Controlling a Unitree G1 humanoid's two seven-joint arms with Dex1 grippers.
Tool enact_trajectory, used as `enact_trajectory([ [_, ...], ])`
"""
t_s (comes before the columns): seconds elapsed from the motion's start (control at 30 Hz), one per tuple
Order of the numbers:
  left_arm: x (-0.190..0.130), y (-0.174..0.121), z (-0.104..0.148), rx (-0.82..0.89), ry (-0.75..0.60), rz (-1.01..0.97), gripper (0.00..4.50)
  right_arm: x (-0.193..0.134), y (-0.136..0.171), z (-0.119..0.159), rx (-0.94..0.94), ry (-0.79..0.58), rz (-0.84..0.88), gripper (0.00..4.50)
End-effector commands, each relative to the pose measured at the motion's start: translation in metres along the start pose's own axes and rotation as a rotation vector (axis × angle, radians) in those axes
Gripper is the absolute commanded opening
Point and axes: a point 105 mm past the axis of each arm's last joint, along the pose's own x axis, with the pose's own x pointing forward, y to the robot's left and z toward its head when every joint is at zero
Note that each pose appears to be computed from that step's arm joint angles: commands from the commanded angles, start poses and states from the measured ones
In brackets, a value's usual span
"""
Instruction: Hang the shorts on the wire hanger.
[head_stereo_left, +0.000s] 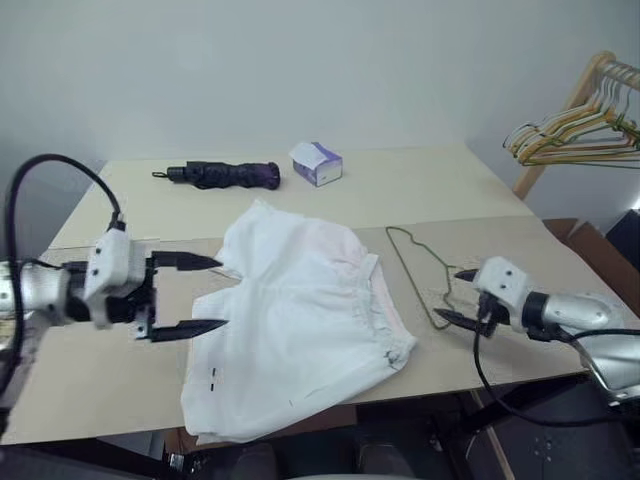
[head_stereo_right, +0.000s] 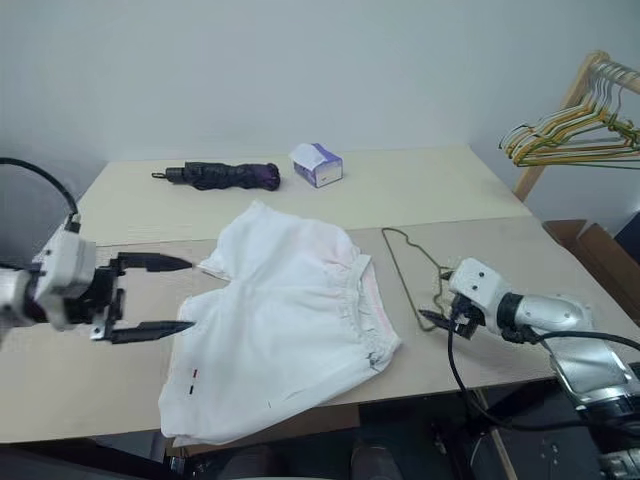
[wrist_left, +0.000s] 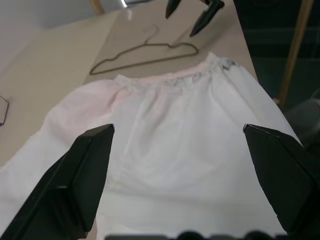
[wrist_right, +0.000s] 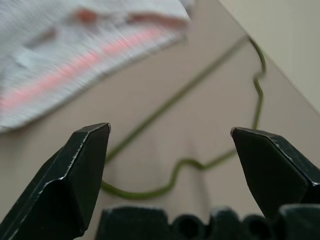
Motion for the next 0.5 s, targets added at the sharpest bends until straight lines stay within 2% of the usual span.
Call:
enact_trajectory([
  [0.03,0.013,0.005,0.014,0.027,-0.045,0.027,4.47,0.012,-0.015,-0.014,0.117,0.172,-0.098,4.5],
  [0.13,0.019,0.005,0.015,0.025,-0.061,0.015,4.47,0.022,-0.019,-0.022,0.185,0.264,-0.119,4.5],
  [0.2,0.022,0.005,0.016,0.026,-0.068,0.012,4.5,0.029,-0.019,-0.024,0.216,0.296,-0.1,4.13],
  [0.27,0.023,0.006,0.016,0.028,-0.074,0.013,4.5,0.033,-0.021,-0.025,0.245,0.329,-0.096,3.59],
  [0.37,0.024,0.007,0.016,0.032,-0.081,0.021,4.5,0.034,-0.024,-0.025,0.26,0.35,-0.094,2.55],
  [0.5,0.025,0.007,0.016,0.036,-0.087,0.034,4.5,0.031,-0.026,-0.023,0.259,0.354,-0.095,1.0],
])
